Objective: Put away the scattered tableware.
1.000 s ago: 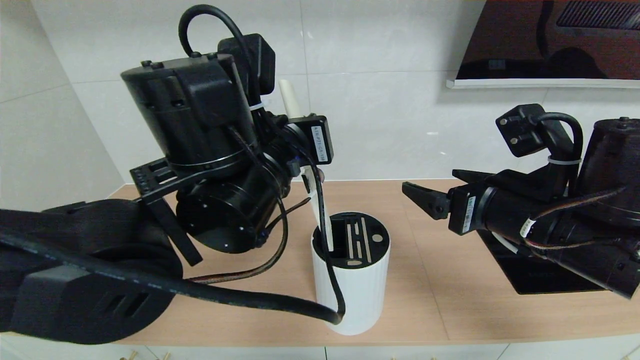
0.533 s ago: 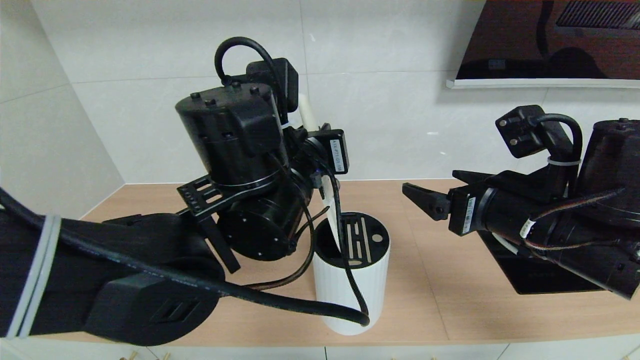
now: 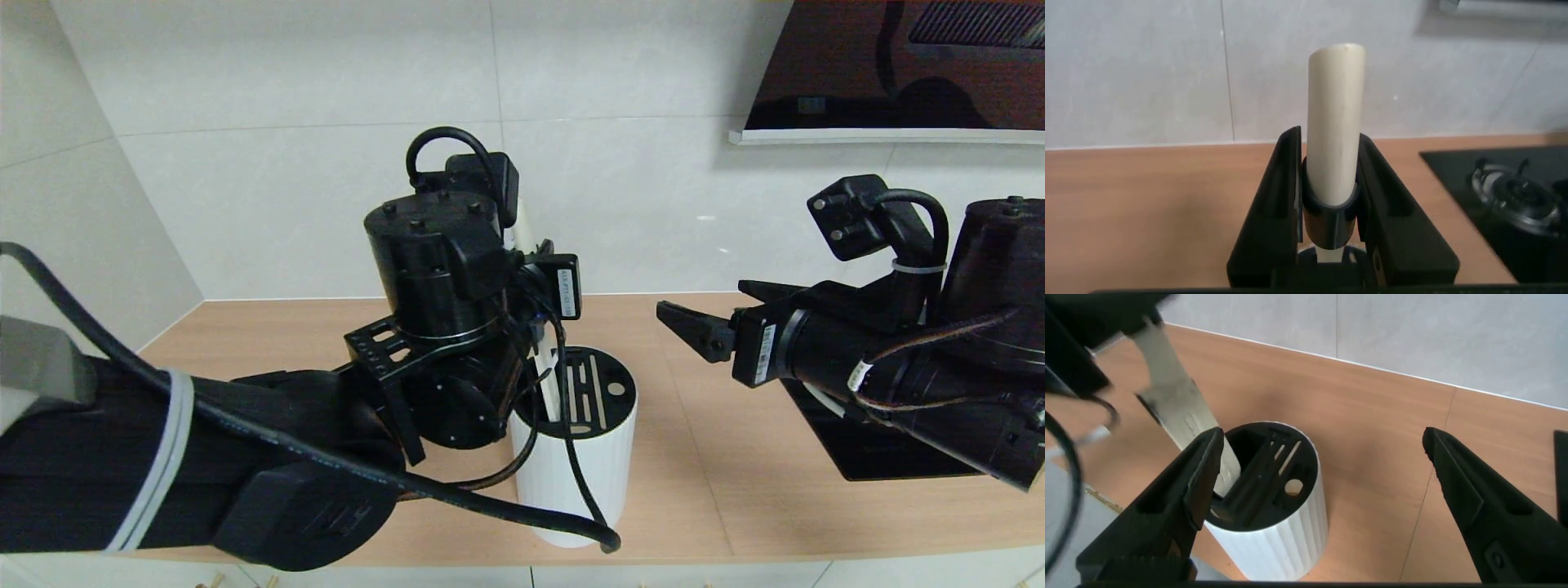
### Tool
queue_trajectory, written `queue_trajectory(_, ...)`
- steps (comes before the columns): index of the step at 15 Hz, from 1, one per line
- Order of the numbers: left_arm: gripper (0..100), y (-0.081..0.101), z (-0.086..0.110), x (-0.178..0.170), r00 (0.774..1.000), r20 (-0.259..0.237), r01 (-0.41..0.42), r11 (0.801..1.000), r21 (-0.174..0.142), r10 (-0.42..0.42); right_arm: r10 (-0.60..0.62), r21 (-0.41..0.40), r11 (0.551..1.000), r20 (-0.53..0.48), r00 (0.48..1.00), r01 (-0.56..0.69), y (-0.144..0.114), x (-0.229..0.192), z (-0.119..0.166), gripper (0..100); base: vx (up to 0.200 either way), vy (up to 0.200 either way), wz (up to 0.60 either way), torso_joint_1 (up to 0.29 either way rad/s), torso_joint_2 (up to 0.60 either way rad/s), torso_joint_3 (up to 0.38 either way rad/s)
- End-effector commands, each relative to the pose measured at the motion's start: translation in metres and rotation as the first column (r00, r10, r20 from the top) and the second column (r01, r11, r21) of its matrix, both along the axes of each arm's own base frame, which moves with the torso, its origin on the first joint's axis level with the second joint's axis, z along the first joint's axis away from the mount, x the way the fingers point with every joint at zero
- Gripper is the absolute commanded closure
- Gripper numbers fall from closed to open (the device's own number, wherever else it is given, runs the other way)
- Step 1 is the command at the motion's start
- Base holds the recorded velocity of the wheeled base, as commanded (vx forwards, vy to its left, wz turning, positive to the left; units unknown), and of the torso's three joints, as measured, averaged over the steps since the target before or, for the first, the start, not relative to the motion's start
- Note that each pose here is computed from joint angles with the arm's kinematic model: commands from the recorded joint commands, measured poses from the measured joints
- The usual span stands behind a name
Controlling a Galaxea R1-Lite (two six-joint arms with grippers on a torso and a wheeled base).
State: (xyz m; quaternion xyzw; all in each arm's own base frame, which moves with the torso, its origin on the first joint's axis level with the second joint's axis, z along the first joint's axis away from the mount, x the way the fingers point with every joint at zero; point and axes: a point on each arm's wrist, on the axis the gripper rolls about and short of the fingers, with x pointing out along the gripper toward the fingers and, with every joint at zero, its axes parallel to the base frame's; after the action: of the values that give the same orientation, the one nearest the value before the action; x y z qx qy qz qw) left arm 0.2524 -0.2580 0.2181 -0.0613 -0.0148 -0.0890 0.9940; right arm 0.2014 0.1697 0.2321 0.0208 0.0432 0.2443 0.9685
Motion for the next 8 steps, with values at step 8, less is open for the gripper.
queue_trajectory(8, 100, -0.014, -0.046, 0.008, 0.996, -0.092, 0.006, 0.997, 0.075, 0.001, 0.000, -0.005, 1.000, -0.005, 1.000, 0.000, 0.001, 0.001, -0.002, 0, 0.000, 0.000, 0.00, 0.000, 0.00, 0.000)
